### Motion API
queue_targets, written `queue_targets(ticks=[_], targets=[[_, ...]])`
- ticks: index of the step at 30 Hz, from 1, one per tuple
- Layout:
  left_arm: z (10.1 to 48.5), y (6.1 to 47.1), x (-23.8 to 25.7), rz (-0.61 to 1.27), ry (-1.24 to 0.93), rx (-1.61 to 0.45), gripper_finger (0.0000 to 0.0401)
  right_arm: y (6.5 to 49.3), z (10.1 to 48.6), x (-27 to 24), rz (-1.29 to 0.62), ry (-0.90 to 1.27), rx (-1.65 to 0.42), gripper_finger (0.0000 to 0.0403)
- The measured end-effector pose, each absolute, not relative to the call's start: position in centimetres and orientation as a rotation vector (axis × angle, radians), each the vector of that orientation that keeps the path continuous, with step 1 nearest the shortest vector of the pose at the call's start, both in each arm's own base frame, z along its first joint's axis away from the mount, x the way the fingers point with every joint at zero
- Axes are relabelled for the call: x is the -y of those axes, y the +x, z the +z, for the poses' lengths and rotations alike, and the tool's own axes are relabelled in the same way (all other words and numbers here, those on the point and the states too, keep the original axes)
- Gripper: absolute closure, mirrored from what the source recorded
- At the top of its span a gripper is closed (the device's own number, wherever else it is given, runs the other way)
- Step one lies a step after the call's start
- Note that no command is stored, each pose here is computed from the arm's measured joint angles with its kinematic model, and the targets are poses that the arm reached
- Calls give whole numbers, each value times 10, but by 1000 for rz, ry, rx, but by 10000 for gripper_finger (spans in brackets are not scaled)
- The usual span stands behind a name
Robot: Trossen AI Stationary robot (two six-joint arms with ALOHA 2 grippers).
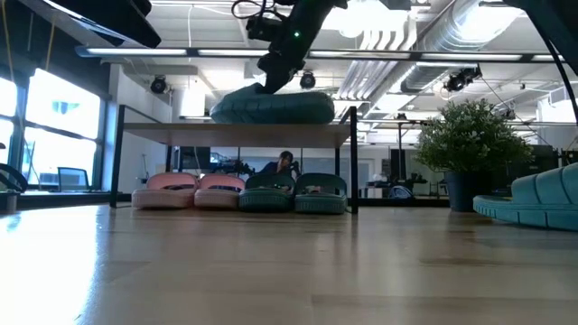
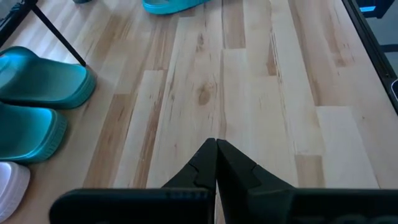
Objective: Pick and place slides into the shelf
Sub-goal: Put the left green slipper on the top shelf
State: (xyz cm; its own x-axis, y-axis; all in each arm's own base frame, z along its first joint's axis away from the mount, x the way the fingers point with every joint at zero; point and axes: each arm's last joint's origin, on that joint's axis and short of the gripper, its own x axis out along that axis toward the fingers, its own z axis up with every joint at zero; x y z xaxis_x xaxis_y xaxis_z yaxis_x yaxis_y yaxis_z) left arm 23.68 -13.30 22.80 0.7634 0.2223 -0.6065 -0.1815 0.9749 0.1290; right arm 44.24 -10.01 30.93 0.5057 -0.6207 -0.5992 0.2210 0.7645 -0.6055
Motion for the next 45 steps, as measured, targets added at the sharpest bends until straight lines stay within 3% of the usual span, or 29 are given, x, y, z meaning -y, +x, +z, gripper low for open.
queue_targets(ticks=[7, 15, 25, 33, 45], targets=[[231, 239, 133, 269, 63, -612, 400, 442, 309, 100, -525, -479, -903, 270], [242, 245, 131, 431, 133, -444, 394, 439, 317, 97, -499, -503, -894, 240], [287, 266, 104, 719, 373, -375, 270, 404, 372, 76, -477, -513, -799, 238], [325, 288, 36, 771, 501, -556, 202, 360, 404, 65, -431, -469, -833, 238], [311, 297, -37, 760, 476, -842, 205, 300, 399, 38, -457, -504, -777, 238]])
